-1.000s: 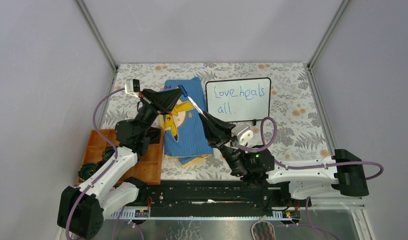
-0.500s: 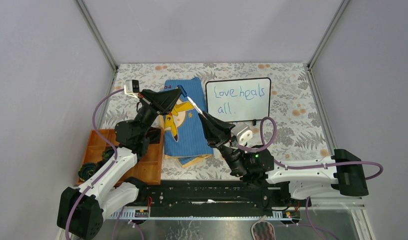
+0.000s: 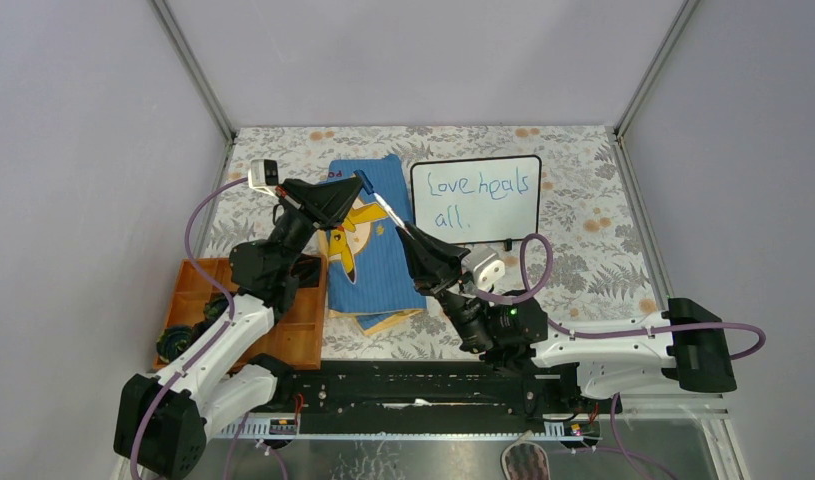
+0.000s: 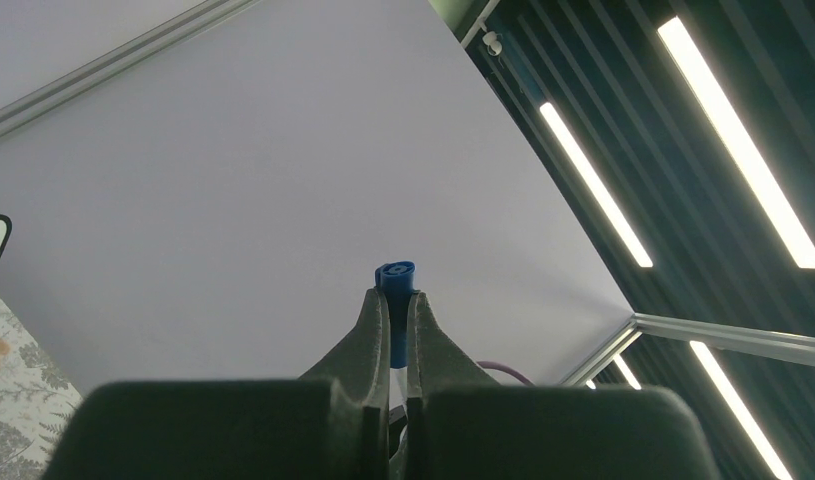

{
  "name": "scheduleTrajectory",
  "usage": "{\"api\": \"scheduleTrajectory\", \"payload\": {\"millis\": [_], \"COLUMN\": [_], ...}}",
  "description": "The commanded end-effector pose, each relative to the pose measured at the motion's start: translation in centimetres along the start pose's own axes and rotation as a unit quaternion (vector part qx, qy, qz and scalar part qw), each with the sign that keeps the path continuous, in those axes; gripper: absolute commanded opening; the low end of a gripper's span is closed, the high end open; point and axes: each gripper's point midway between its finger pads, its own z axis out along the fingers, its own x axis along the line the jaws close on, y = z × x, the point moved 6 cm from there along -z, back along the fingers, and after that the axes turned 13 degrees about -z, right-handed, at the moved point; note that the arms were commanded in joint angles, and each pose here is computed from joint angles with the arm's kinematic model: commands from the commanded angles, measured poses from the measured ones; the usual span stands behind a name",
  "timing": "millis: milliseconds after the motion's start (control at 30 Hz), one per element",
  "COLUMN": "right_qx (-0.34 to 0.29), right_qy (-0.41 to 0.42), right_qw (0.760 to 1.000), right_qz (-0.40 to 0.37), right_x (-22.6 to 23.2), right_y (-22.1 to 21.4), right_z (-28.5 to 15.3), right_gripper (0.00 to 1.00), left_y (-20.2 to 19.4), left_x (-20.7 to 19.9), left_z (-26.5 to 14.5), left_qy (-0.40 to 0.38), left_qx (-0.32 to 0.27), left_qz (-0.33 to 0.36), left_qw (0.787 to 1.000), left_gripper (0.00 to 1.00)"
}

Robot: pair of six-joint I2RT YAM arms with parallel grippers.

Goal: Write a sentence on the whiteboard
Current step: Close the whiteboard marker at the center of the board.

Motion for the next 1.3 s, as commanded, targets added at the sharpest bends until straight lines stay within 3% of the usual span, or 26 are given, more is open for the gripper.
{"api": "scheduleTrajectory", "payload": {"millis": [0,1267], "right_qx": [-0.019,-0.013], "right_qy": [-0.028,-0.011], "right_qw": [0.999,0.999], "right_qz": [0.031,0.038], "right_x": [-1.38,-0.74], "right_y": [1.97,1.67], "right_z": [0.16,0.16], "right_gripper": [0.00,0.00], "left_y": [-0.34,-0.38], "left_x": [-0.95,-1.11], "left_z": [-0.23,-0.15], "left_qy": [-0.024,-0.022], "left_qx": [0.003,0.005], "left_qz": [0.009,0.014], "left_qw": [1.000,1.000], "left_gripper": [0.00,0.00]}}
